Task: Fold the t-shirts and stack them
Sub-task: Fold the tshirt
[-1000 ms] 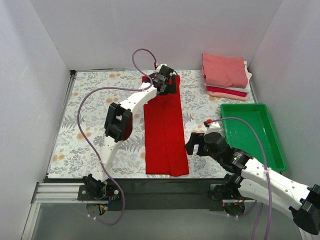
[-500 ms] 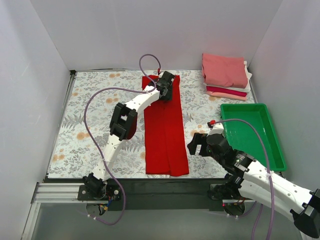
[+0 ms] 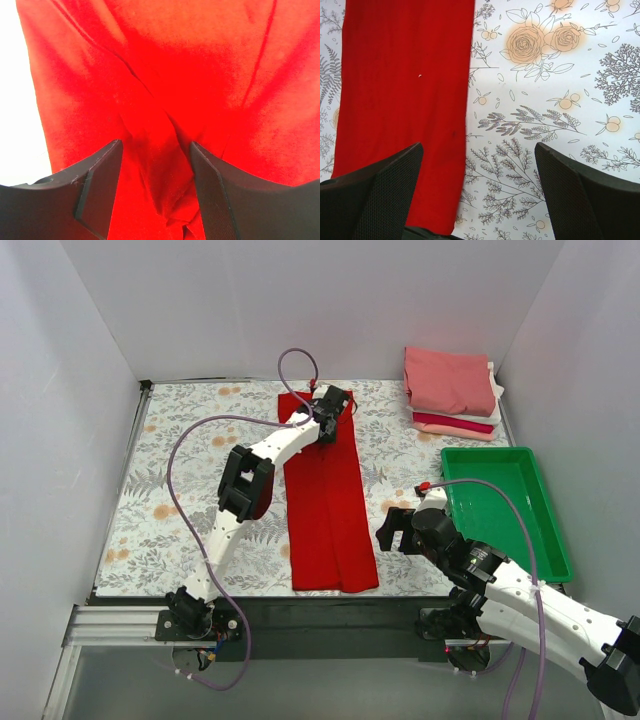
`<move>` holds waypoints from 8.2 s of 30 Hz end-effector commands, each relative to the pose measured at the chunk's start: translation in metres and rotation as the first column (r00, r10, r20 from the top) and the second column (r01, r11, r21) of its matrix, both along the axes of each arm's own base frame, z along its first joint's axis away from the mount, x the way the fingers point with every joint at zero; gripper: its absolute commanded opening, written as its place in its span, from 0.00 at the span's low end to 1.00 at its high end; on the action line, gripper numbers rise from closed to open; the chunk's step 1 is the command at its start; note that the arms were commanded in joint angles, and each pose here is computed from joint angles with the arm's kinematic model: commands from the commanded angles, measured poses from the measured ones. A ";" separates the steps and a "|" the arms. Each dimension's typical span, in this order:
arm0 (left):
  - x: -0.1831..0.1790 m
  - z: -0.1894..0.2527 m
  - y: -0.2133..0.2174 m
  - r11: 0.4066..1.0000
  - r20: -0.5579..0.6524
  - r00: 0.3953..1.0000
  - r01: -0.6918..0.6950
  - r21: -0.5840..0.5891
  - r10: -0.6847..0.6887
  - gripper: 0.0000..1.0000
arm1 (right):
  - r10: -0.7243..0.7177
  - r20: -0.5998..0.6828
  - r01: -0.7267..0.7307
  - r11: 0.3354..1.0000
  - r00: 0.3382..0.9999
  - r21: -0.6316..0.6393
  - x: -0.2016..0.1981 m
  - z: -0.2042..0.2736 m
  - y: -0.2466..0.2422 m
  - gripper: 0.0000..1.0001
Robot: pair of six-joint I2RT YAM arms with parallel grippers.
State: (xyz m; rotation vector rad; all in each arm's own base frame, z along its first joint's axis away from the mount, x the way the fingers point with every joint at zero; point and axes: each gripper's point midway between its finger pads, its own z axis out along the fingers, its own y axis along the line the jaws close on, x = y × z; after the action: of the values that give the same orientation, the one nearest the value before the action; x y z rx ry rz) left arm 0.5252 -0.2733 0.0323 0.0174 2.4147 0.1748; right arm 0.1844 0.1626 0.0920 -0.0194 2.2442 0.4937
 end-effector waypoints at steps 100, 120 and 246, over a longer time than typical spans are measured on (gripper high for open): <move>-0.431 -0.007 0.032 0.840 -0.541 0.826 -0.178 -0.512 -0.155 0.00 | 0.462 -0.326 -0.418 0.886 0.825 0.200 -0.089 -0.060 0.049 0.19; -0.333 0.049 0.020 0.795 -0.174 0.984 -0.068 -0.602 -0.048 0.00 | 0.365 -0.011 -0.361 0.924 0.931 0.125 0.006 0.029 0.093 0.01; -0.374 0.043 0.052 0.648 -0.279 0.941 -0.092 -0.756 -0.192 0.00 | 0.450 -0.331 -0.377 0.888 0.829 0.265 -0.048 -0.034 0.050 0.01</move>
State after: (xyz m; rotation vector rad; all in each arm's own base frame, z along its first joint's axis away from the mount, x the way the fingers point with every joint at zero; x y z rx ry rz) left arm 0.1658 -0.2157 0.0614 -0.3563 2.6379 -0.8813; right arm 0.1617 0.2125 0.0418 -0.3078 2.5712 0.9255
